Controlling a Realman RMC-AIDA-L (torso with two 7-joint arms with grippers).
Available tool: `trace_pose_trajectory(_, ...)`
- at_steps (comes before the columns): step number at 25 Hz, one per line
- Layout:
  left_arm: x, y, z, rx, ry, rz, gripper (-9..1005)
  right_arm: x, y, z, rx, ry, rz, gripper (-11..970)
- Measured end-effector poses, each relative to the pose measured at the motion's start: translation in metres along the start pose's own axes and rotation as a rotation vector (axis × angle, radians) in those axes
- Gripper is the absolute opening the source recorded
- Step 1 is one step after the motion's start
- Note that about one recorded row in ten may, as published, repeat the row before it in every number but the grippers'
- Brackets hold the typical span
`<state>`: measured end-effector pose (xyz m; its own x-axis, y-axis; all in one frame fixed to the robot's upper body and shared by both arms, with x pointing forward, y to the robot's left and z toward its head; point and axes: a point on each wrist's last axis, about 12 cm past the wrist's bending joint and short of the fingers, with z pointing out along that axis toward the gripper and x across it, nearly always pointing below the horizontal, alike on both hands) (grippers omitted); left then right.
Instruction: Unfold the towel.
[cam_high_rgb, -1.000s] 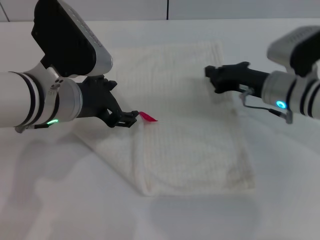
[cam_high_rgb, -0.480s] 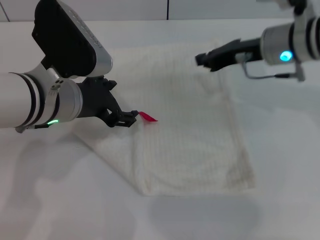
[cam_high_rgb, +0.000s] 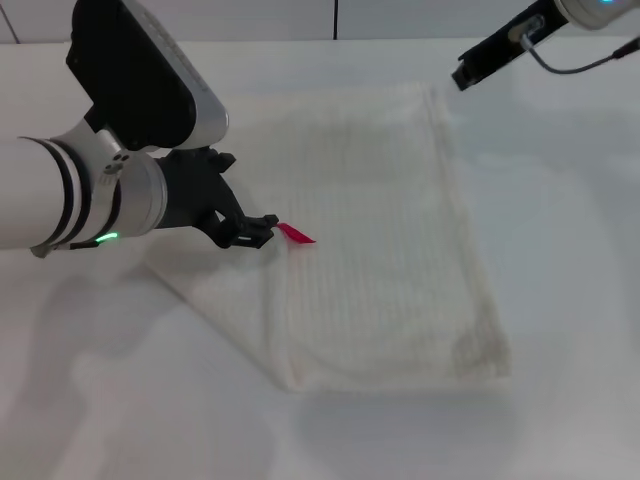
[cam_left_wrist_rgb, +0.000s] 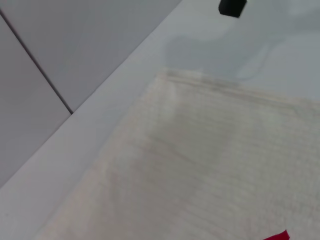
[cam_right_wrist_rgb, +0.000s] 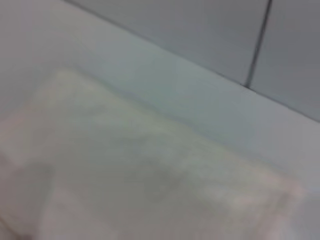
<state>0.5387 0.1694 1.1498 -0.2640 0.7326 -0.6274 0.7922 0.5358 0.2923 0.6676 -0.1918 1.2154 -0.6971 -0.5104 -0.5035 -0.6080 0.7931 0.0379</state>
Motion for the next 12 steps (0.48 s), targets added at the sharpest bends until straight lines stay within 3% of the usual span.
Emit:
trace_pose_trajectory(5,-0.002,-0.004,0.006,0.027,0.013,0.012,850,-0.015,0.011,0.005,0.01,0.033,-0.031,0)
trace_pose_trajectory(12,-0.008,-0.01,0.021,0.07,0.034,0.036,850,-0.018,0.026,0.019,0.021,0.027,-0.055,-1)
